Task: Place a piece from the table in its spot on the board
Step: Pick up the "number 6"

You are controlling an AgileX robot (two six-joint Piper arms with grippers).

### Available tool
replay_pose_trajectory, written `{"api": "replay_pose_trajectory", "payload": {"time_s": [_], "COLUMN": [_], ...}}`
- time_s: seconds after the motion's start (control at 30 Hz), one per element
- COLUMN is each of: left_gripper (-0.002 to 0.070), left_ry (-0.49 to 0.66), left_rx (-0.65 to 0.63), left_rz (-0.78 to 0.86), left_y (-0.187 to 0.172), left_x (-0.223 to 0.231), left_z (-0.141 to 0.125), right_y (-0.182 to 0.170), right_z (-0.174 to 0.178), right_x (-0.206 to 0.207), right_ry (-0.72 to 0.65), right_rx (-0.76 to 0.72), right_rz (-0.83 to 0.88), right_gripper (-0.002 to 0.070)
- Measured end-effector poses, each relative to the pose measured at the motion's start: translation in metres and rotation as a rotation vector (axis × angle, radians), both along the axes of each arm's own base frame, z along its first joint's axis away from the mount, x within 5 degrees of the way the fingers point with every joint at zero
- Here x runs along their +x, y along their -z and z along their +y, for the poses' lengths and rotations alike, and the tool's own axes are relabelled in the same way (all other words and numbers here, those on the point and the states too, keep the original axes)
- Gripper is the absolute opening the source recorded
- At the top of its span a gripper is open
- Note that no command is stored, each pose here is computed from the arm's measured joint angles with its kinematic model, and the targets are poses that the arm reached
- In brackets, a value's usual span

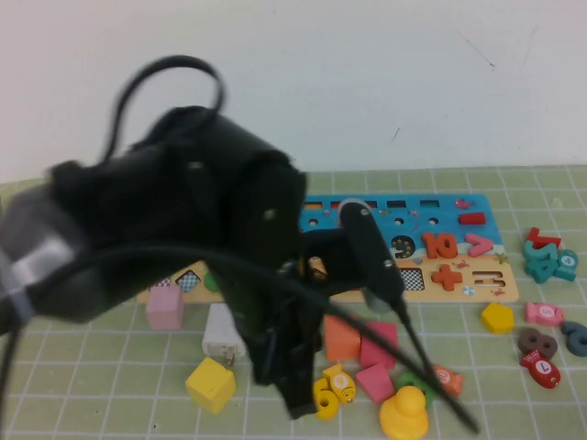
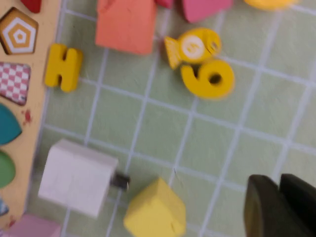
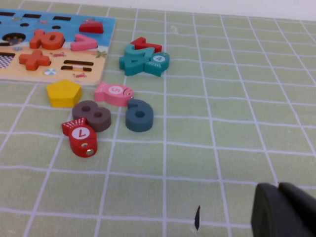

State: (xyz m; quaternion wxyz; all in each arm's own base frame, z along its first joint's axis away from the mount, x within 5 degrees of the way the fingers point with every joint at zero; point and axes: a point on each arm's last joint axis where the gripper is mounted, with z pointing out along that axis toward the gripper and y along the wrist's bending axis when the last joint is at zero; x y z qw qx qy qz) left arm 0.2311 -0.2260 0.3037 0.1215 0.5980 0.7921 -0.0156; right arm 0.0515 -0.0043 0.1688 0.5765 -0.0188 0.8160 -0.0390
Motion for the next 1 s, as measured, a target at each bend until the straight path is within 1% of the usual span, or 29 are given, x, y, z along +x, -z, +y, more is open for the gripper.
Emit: {"api": "replay_pose_trajectory", "payload": {"time_s": [0.07,0.1,0.23,0.3,0.33,0.43,0.6,0.87,1.0], "left_gripper": [0.0085,0.0136,0.0404,0.0488,0.0512,0.0533,0.0523,0.0515,0.0514], "left_ry": [-0.034,-0.05,-0.097,-0.101,-0.1,-0.061,-0.024,-0.01,-0.01], "left_rx": [0.002,0.007,0.043,0.069,0.083,0.121,0.153,0.122,0.127], "left_rz": [0.014,0.024,0.074,0.098,0.111,0.139,0.155,0.088,0.092], "left_y": [0.008,0.013,0.035,0.047,0.053,0.069,0.086,0.099,0.107], "left_x": [0.009,0.013,0.024,0.027,0.028,0.029,0.029,0.04,0.042], "left_z": [-0.009,-0.013,-0.024,-0.027,-0.029,-0.036,-0.043,-0.051,-0.053], "right_y": [0.0,0.0,0.0,0.0,0.0,0.0,0.0,0.0,0.0], "right_z": [0.0,0.0,0.0,0.0,0.0,0.0,0.0,0.0,0.0], "right_x": [0.0,0.0,0.0,0.0,0.0,0.0,0.0,0.0,0.0], "right_ry": [0.0,0.0,0.0,0.0,0.0,0.0,0.0,0.0,0.0], "right_rx": [0.0,0.0,0.0,0.0,0.0,0.0,0.0,0.0,0.0], "right_rz": [0.0,0.0,0.0,0.0,0.0,0.0,0.0,0.0,0.0], "right_gripper": [-0.0001,-0.0001,-0.0001,-0.0001,-0.0001,-0.0001,-0.0001,-0.0001,-0.0001]}}
